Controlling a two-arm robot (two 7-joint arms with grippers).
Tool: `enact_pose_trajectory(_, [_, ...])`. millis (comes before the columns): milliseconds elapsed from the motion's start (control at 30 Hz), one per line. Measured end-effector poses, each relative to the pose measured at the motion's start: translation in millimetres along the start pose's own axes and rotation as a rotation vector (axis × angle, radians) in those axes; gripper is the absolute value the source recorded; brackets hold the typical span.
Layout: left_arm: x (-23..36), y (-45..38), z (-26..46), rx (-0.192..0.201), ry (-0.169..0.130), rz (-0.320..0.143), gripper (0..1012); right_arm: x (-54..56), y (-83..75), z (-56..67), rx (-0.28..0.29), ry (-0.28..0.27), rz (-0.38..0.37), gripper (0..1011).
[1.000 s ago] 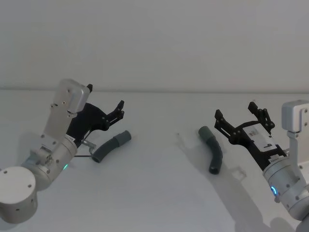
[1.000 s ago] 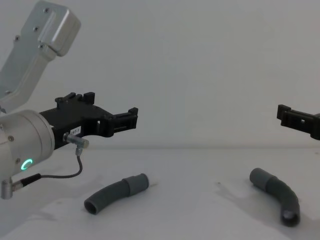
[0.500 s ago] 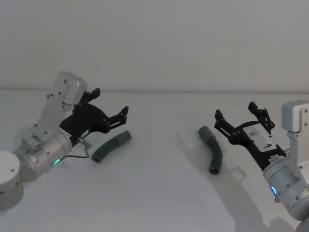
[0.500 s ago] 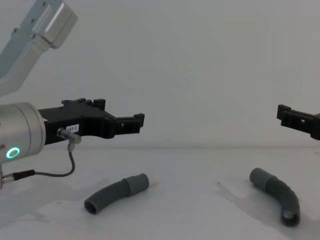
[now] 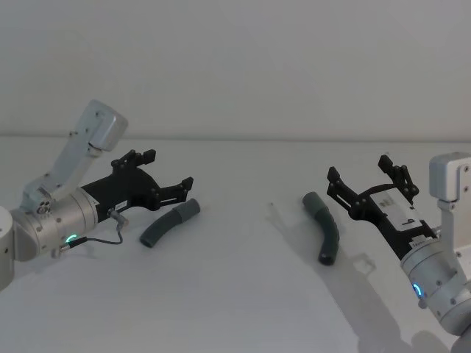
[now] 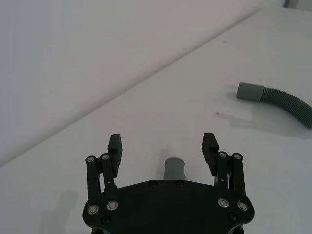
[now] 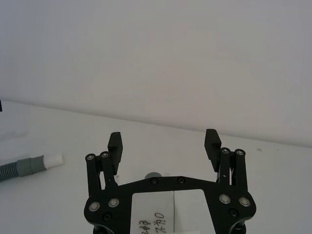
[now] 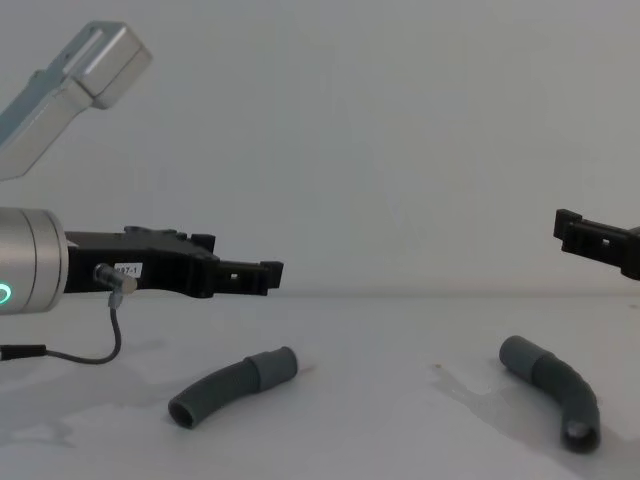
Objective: Use both hands to pick up one end of the pipe from the table, align the ends, and insert them.
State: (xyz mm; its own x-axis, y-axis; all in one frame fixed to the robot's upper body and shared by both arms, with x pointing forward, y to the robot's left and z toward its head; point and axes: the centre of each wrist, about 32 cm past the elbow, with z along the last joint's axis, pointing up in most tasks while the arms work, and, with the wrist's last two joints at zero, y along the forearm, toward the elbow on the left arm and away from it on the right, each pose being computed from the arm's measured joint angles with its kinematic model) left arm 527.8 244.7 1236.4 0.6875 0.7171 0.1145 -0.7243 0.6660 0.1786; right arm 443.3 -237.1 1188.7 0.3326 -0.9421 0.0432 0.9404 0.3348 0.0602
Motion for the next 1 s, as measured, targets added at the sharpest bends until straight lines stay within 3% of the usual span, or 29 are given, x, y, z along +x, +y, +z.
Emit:
enact_pose_trajectory(300, [6.4, -6.9, -0.7, 0.039, 0.026, -0.032, 1000, 0.0, 0.0, 0.0, 0.0, 0.0, 0.0, 1001])
enact_pose_trajectory(567, [6.6, -13.0, -2.3, 0.066, 0.033, -0.052, 1000, 0.0, 0.0, 0.0, 0.0, 0.0, 0.0, 1001])
enact_pose_trajectory(1000, [7.1, -16.1, -7.4, 0.126, 0.001, -0.068, 1000, 0.0, 0.0, 0.0, 0.0, 0.0, 0.0, 1001])
